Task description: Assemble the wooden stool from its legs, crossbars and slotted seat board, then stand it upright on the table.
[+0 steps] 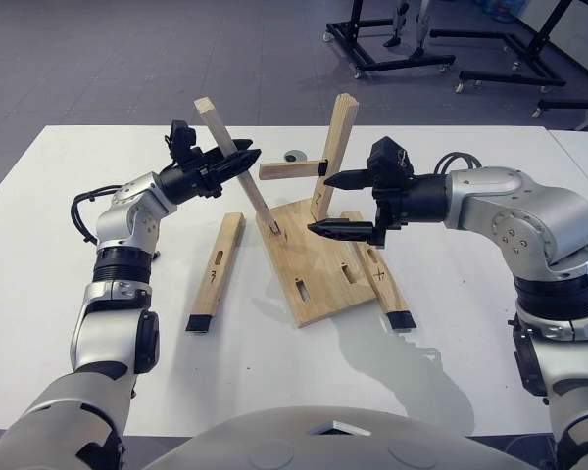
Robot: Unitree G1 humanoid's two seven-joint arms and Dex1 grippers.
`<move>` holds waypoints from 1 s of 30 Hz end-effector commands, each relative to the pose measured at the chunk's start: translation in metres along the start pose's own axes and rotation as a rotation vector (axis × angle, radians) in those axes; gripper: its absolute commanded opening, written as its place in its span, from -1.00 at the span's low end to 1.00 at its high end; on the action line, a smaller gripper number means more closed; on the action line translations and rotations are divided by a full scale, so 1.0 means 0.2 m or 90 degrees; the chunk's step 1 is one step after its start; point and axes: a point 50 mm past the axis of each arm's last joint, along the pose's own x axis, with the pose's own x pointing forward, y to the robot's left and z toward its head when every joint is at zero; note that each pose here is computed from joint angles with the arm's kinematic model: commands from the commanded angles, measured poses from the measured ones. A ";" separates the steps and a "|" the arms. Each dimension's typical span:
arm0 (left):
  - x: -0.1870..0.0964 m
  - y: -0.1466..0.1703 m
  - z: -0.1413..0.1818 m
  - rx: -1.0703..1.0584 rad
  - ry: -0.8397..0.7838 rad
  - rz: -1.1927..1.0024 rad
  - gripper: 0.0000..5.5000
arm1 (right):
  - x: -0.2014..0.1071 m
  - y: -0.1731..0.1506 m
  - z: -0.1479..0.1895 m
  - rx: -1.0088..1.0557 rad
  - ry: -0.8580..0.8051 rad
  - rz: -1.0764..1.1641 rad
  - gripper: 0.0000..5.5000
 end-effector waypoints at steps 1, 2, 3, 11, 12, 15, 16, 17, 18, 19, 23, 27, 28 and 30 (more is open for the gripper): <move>0.03 0.01 0.00 0.002 0.006 -0.008 -0.27 | 0.00 0.01 0.03 -0.015 0.001 0.002 0.96; 0.03 0.01 0.00 0.002 0.008 -0.006 -0.27 | 0.00 0.01 0.03 -0.015 0.001 0.003 0.96; 0.03 0.02 0.00 0.002 0.010 -0.003 -0.27 | 0.01 0.01 0.03 -0.015 0.001 0.004 0.96; 0.06 0.04 0.06 0.038 0.034 -0.014 -0.27 | 0.01 0.02 0.03 -0.010 -0.004 0.001 0.96; 0.06 0.04 0.06 0.038 0.037 -0.018 -0.27 | 0.01 0.02 0.03 -0.010 -0.004 0.002 0.96; 0.08 0.04 0.06 0.039 0.044 -0.022 -0.27 | 0.02 0.03 0.02 -0.007 -0.004 0.005 0.96; 0.08 0.05 0.06 0.036 0.048 -0.022 -0.27 | 0.02 0.03 0.02 -0.007 -0.004 0.005 0.96; 0.08 0.05 0.05 0.033 0.052 -0.023 -0.27 | 0.02 0.03 0.02 -0.006 -0.005 0.005 0.96; 0.08 0.05 0.05 0.031 0.055 -0.024 -0.27 | 0.02 0.03 0.02 -0.005 -0.005 0.005 0.96; 0.08 0.05 0.04 0.024 0.057 -0.025 -0.27 | 0.02 0.03 0.02 -0.005 -0.005 0.004 0.96; 0.08 0.05 0.02 0.019 0.062 -0.025 -0.27 | 0.02 0.04 0.01 -0.001 -0.006 0.004 0.96; 0.10 0.06 0.00 0.021 0.072 -0.020 -0.27 | 0.03 0.04 0.01 0.001 -0.007 0.007 0.96; 0.10 0.06 0.00 0.019 0.072 -0.020 -0.27 | 0.03 0.04 0.01 0.001 -0.007 0.007 0.96; 0.11 0.07 0.00 0.019 0.073 -0.020 -0.27 | 0.03 0.04 0.01 0.002 -0.008 0.007 0.96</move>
